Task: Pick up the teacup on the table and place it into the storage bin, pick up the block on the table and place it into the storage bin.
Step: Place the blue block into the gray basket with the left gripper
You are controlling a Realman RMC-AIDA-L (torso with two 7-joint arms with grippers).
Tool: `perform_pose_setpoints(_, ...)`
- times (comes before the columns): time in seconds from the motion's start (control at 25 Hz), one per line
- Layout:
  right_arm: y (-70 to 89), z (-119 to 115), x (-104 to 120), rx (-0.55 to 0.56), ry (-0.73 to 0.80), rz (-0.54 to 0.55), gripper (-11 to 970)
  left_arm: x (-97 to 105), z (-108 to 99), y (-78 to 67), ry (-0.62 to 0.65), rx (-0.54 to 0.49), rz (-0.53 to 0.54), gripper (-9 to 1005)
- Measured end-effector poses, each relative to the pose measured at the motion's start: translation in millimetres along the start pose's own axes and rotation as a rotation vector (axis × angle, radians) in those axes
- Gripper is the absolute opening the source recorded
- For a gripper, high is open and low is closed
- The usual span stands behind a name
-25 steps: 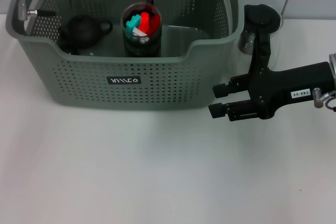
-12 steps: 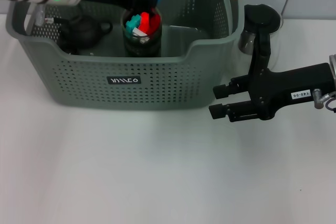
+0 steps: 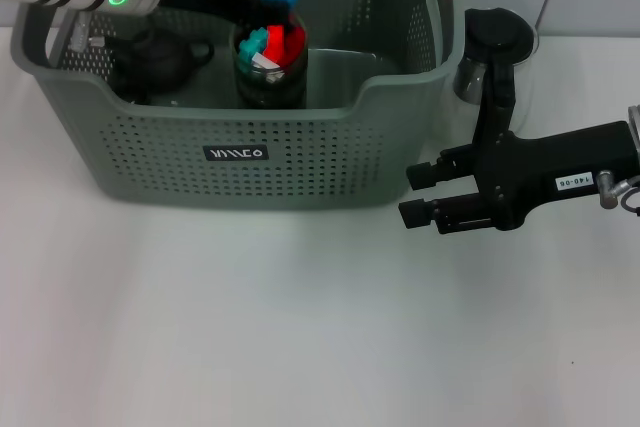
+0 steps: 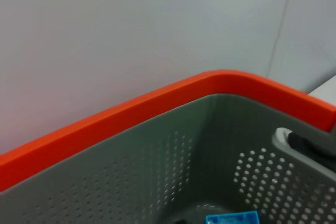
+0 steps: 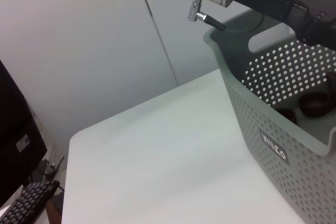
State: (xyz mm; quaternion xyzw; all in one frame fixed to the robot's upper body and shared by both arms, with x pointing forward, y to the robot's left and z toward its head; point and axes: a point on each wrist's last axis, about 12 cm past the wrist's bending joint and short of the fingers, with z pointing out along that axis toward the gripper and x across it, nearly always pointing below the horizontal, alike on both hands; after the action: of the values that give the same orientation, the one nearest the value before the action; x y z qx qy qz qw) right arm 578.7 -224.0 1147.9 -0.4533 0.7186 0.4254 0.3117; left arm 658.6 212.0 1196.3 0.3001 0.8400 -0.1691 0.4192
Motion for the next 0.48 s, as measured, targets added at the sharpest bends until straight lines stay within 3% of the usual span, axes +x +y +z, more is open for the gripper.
perform_pose_setpoints(0.48,0.6,0.2,1.7,-0.002,-0.001,0.005,610,3.6,-0.8,3.2,0.013,-0.018,-0.031,404)
